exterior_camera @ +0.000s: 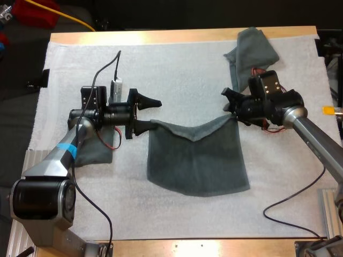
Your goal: Pick towel from pile, fold and stack
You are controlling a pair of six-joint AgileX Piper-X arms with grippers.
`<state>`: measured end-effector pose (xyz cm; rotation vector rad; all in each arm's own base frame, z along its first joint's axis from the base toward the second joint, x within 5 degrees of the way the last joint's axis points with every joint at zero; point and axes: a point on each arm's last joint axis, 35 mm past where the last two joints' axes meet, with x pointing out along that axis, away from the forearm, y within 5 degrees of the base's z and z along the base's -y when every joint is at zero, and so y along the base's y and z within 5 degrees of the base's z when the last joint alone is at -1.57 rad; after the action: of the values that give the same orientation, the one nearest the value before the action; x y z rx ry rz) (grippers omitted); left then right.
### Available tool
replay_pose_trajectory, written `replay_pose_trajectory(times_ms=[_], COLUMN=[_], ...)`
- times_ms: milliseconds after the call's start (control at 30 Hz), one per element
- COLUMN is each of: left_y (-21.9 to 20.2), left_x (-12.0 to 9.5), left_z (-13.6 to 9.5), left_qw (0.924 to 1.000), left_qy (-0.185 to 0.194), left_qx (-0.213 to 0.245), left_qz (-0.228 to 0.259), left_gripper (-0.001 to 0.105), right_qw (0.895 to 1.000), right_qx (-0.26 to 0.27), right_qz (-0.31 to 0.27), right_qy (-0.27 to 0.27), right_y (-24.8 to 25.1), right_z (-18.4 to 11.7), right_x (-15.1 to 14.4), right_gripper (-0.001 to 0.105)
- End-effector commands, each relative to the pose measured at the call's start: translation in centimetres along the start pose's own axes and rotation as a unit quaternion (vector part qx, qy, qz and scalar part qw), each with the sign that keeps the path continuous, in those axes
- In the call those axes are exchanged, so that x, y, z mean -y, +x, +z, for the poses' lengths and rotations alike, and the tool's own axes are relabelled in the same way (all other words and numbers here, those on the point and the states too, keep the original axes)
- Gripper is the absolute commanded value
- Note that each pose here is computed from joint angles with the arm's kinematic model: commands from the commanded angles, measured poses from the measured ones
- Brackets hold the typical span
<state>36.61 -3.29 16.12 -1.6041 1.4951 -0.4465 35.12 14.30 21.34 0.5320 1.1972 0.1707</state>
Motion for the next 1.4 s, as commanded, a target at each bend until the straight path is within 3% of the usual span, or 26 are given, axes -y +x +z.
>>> replay_pose_trajectory(times_ms=[0, 233, 567, 700, 800, 967, 1267, 1367], left_y=[0.0, -0.1, -0.2, -1.1, -3.0, -4.2, -5.5, -6.2], left_x=[0.5, 1.9, 2.5, 2.8, 3.6, 4.8, 7.8, 9.0], left_z=[0.0, 0.2, 0.3, 0.7, 1.4, 1.2, -1.7, -3.5], left_qw=[0.9999, 0.9991, 0.9987, 0.9977, 0.9934, 0.9865, 0.9668, 0.956], left_qy=[0.008, 0.013, 0.007, 0.014, 0.048, 0.098, 0.199, 0.243], left_qx=[-0.006, -0.005, 0.001, 0.02, 0.041, 0.048, 0.055, 0.053], left_qz=[-0.011, -0.039, -0.05, -0.063, -0.095, -0.122, -0.151, -0.156], left_gripper=[0.069, 0.069, 0.069, 0.069, 0.069, 0.069, 0.069, 0.069], right_qw=[1.0, 0.998, 0.996, 0.992, 0.979, 0.971, 0.965, 0.964], right_qx=[0.004, 0.029, 0.036, 0.077, 0.127, 0.157, 0.141, 0.123], right_qz=[0.012, 0.057, 0.074, 0.078, 0.064, 0.055, 0.032, 0.009], right_qy=[0.001, -0.015, -0.024, -0.061, -0.144, -0.173, -0.218, -0.234], right_y=[-0.2, -0.2, -0.5, -1.9, -4.0, -5.7, -7.5, -8.6], right_z=[0.3, 1.0, 1.2, 1.8, 2.1, 2.1, 1.2, 0.4], right_x=[-0.1, -0.9, -1.2, -1.7, -2.3, -2.7, -2.5, -2.2], right_gripper=[0.057, 0.059, 0.059, 0.059, 0.059, 0.059, 0.059, 0.059])
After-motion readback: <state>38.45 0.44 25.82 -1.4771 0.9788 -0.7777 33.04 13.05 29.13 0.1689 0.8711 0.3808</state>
